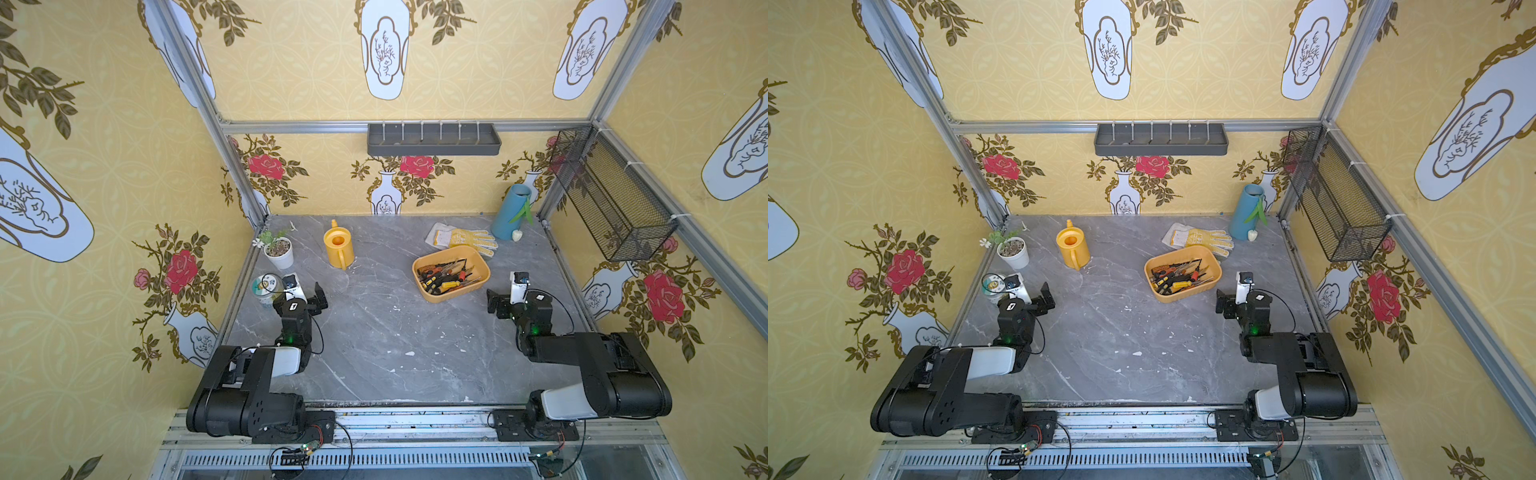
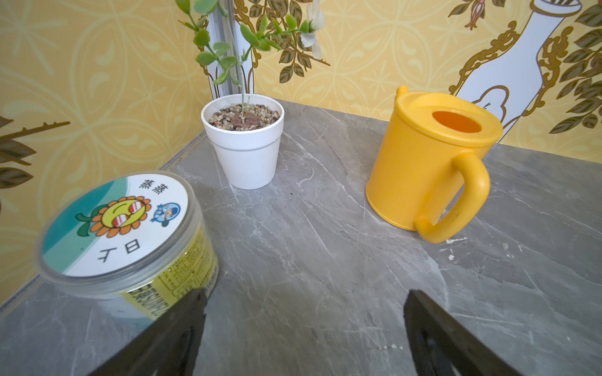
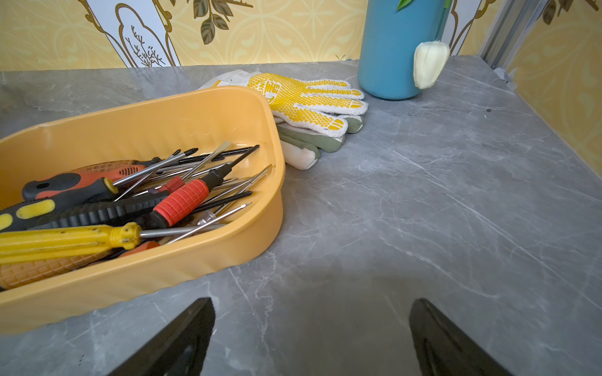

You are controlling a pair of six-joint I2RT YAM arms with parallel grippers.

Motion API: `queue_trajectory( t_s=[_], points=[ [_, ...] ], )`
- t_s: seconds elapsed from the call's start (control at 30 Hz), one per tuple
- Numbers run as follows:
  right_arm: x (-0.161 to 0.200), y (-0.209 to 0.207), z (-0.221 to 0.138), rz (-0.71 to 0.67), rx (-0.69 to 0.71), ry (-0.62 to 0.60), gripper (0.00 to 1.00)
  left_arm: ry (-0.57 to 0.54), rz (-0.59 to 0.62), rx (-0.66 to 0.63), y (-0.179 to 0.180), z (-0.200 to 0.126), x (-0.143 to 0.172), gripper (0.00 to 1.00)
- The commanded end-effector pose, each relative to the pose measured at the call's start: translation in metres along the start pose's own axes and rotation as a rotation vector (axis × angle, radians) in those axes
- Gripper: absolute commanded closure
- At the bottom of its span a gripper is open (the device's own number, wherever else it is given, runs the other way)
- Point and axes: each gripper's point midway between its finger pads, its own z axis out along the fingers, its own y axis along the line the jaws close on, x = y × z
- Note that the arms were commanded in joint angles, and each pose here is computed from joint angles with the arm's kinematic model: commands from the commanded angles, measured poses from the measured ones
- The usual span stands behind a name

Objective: Take out the screwdriver from the storage box
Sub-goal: Pick up the storage box at the center of the board.

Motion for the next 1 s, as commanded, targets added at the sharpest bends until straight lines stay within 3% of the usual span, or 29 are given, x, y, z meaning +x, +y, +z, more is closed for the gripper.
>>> queue_trajectory(
  t_s=[0.0,0.1,0.27,0.5,0.7,0.8,0.97],
  points=[
    [-0.014,-0.006,-0.002,0.013,0.043,-0.008,0.03,-0.002,0.002,-0.016,0.001,-0.004,-0.018,0.01],
    [-0.026,-0.005,-0.005,-0.004,0.083,0.016,0.02,-0.002,0.004,-0.026,0.001,-0.011,-0.037,0.01],
    [-0.059,0.000,-0.013,0.006,0.104,0.014,0.03,-0.117,-0.029,-0.038,-0.002,-0.027,-0.076,0.01],
    [-0.090,0.016,-0.028,0.103,0.117,0.085,0.03,-0.089,-0.062,0.109,-0.039,-0.039,-0.115,0.01],
    [-0.076,0.024,-0.029,0.298,0.179,0.267,0.03,0.053,-0.076,0.223,-0.079,-0.037,-0.126,0.01],
    [-0.054,0.029,-0.029,0.406,0.198,0.344,0.01,0.143,-0.050,0.264,-0.099,-0.038,-0.125,0.01],
    [-0.012,0.032,-0.024,0.536,0.258,0.449,0.06,0.219,0.023,0.354,-0.135,-0.051,-0.121,0.01]
  ],
)
